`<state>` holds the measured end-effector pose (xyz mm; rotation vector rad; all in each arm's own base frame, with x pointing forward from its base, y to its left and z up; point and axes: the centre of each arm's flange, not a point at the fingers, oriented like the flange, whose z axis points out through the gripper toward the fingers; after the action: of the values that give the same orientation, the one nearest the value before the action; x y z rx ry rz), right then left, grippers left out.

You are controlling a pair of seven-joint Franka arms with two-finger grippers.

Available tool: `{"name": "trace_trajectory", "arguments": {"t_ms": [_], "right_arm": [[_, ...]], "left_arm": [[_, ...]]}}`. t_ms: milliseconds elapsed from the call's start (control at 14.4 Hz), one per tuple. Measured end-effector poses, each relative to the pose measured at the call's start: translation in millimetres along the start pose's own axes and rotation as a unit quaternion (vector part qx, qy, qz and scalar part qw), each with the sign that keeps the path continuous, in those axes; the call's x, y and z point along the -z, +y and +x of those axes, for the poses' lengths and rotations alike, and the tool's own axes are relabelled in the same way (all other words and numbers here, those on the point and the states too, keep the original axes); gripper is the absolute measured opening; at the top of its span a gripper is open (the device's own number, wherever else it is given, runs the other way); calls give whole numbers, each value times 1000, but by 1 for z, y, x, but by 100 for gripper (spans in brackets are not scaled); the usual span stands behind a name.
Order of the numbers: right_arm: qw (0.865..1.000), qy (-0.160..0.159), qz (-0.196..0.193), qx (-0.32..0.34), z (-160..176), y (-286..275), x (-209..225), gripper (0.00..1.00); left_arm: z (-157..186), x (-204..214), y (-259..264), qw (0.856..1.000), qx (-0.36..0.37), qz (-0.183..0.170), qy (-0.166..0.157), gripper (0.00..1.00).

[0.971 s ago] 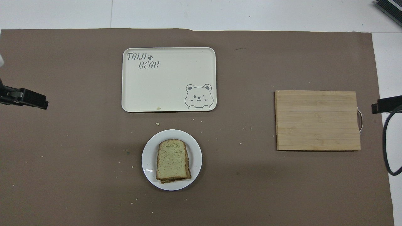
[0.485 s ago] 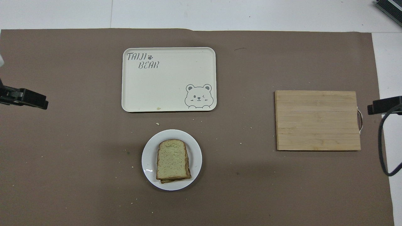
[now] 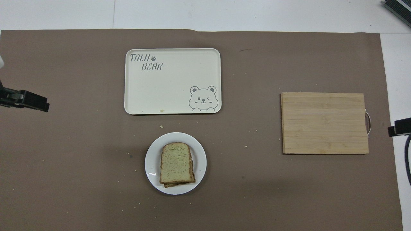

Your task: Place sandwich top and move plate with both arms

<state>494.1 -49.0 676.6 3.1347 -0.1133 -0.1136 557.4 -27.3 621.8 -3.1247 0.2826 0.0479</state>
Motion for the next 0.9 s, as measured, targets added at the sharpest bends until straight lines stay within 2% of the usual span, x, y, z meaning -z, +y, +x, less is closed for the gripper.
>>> {"name": "trace_trajectory", "arguments": {"t_ms": [901], "right_arm": [[1000,0,-2,10,0,-11,0,100]], "left_arm": [[0,0,0,1000,0,0,0,100]]}}
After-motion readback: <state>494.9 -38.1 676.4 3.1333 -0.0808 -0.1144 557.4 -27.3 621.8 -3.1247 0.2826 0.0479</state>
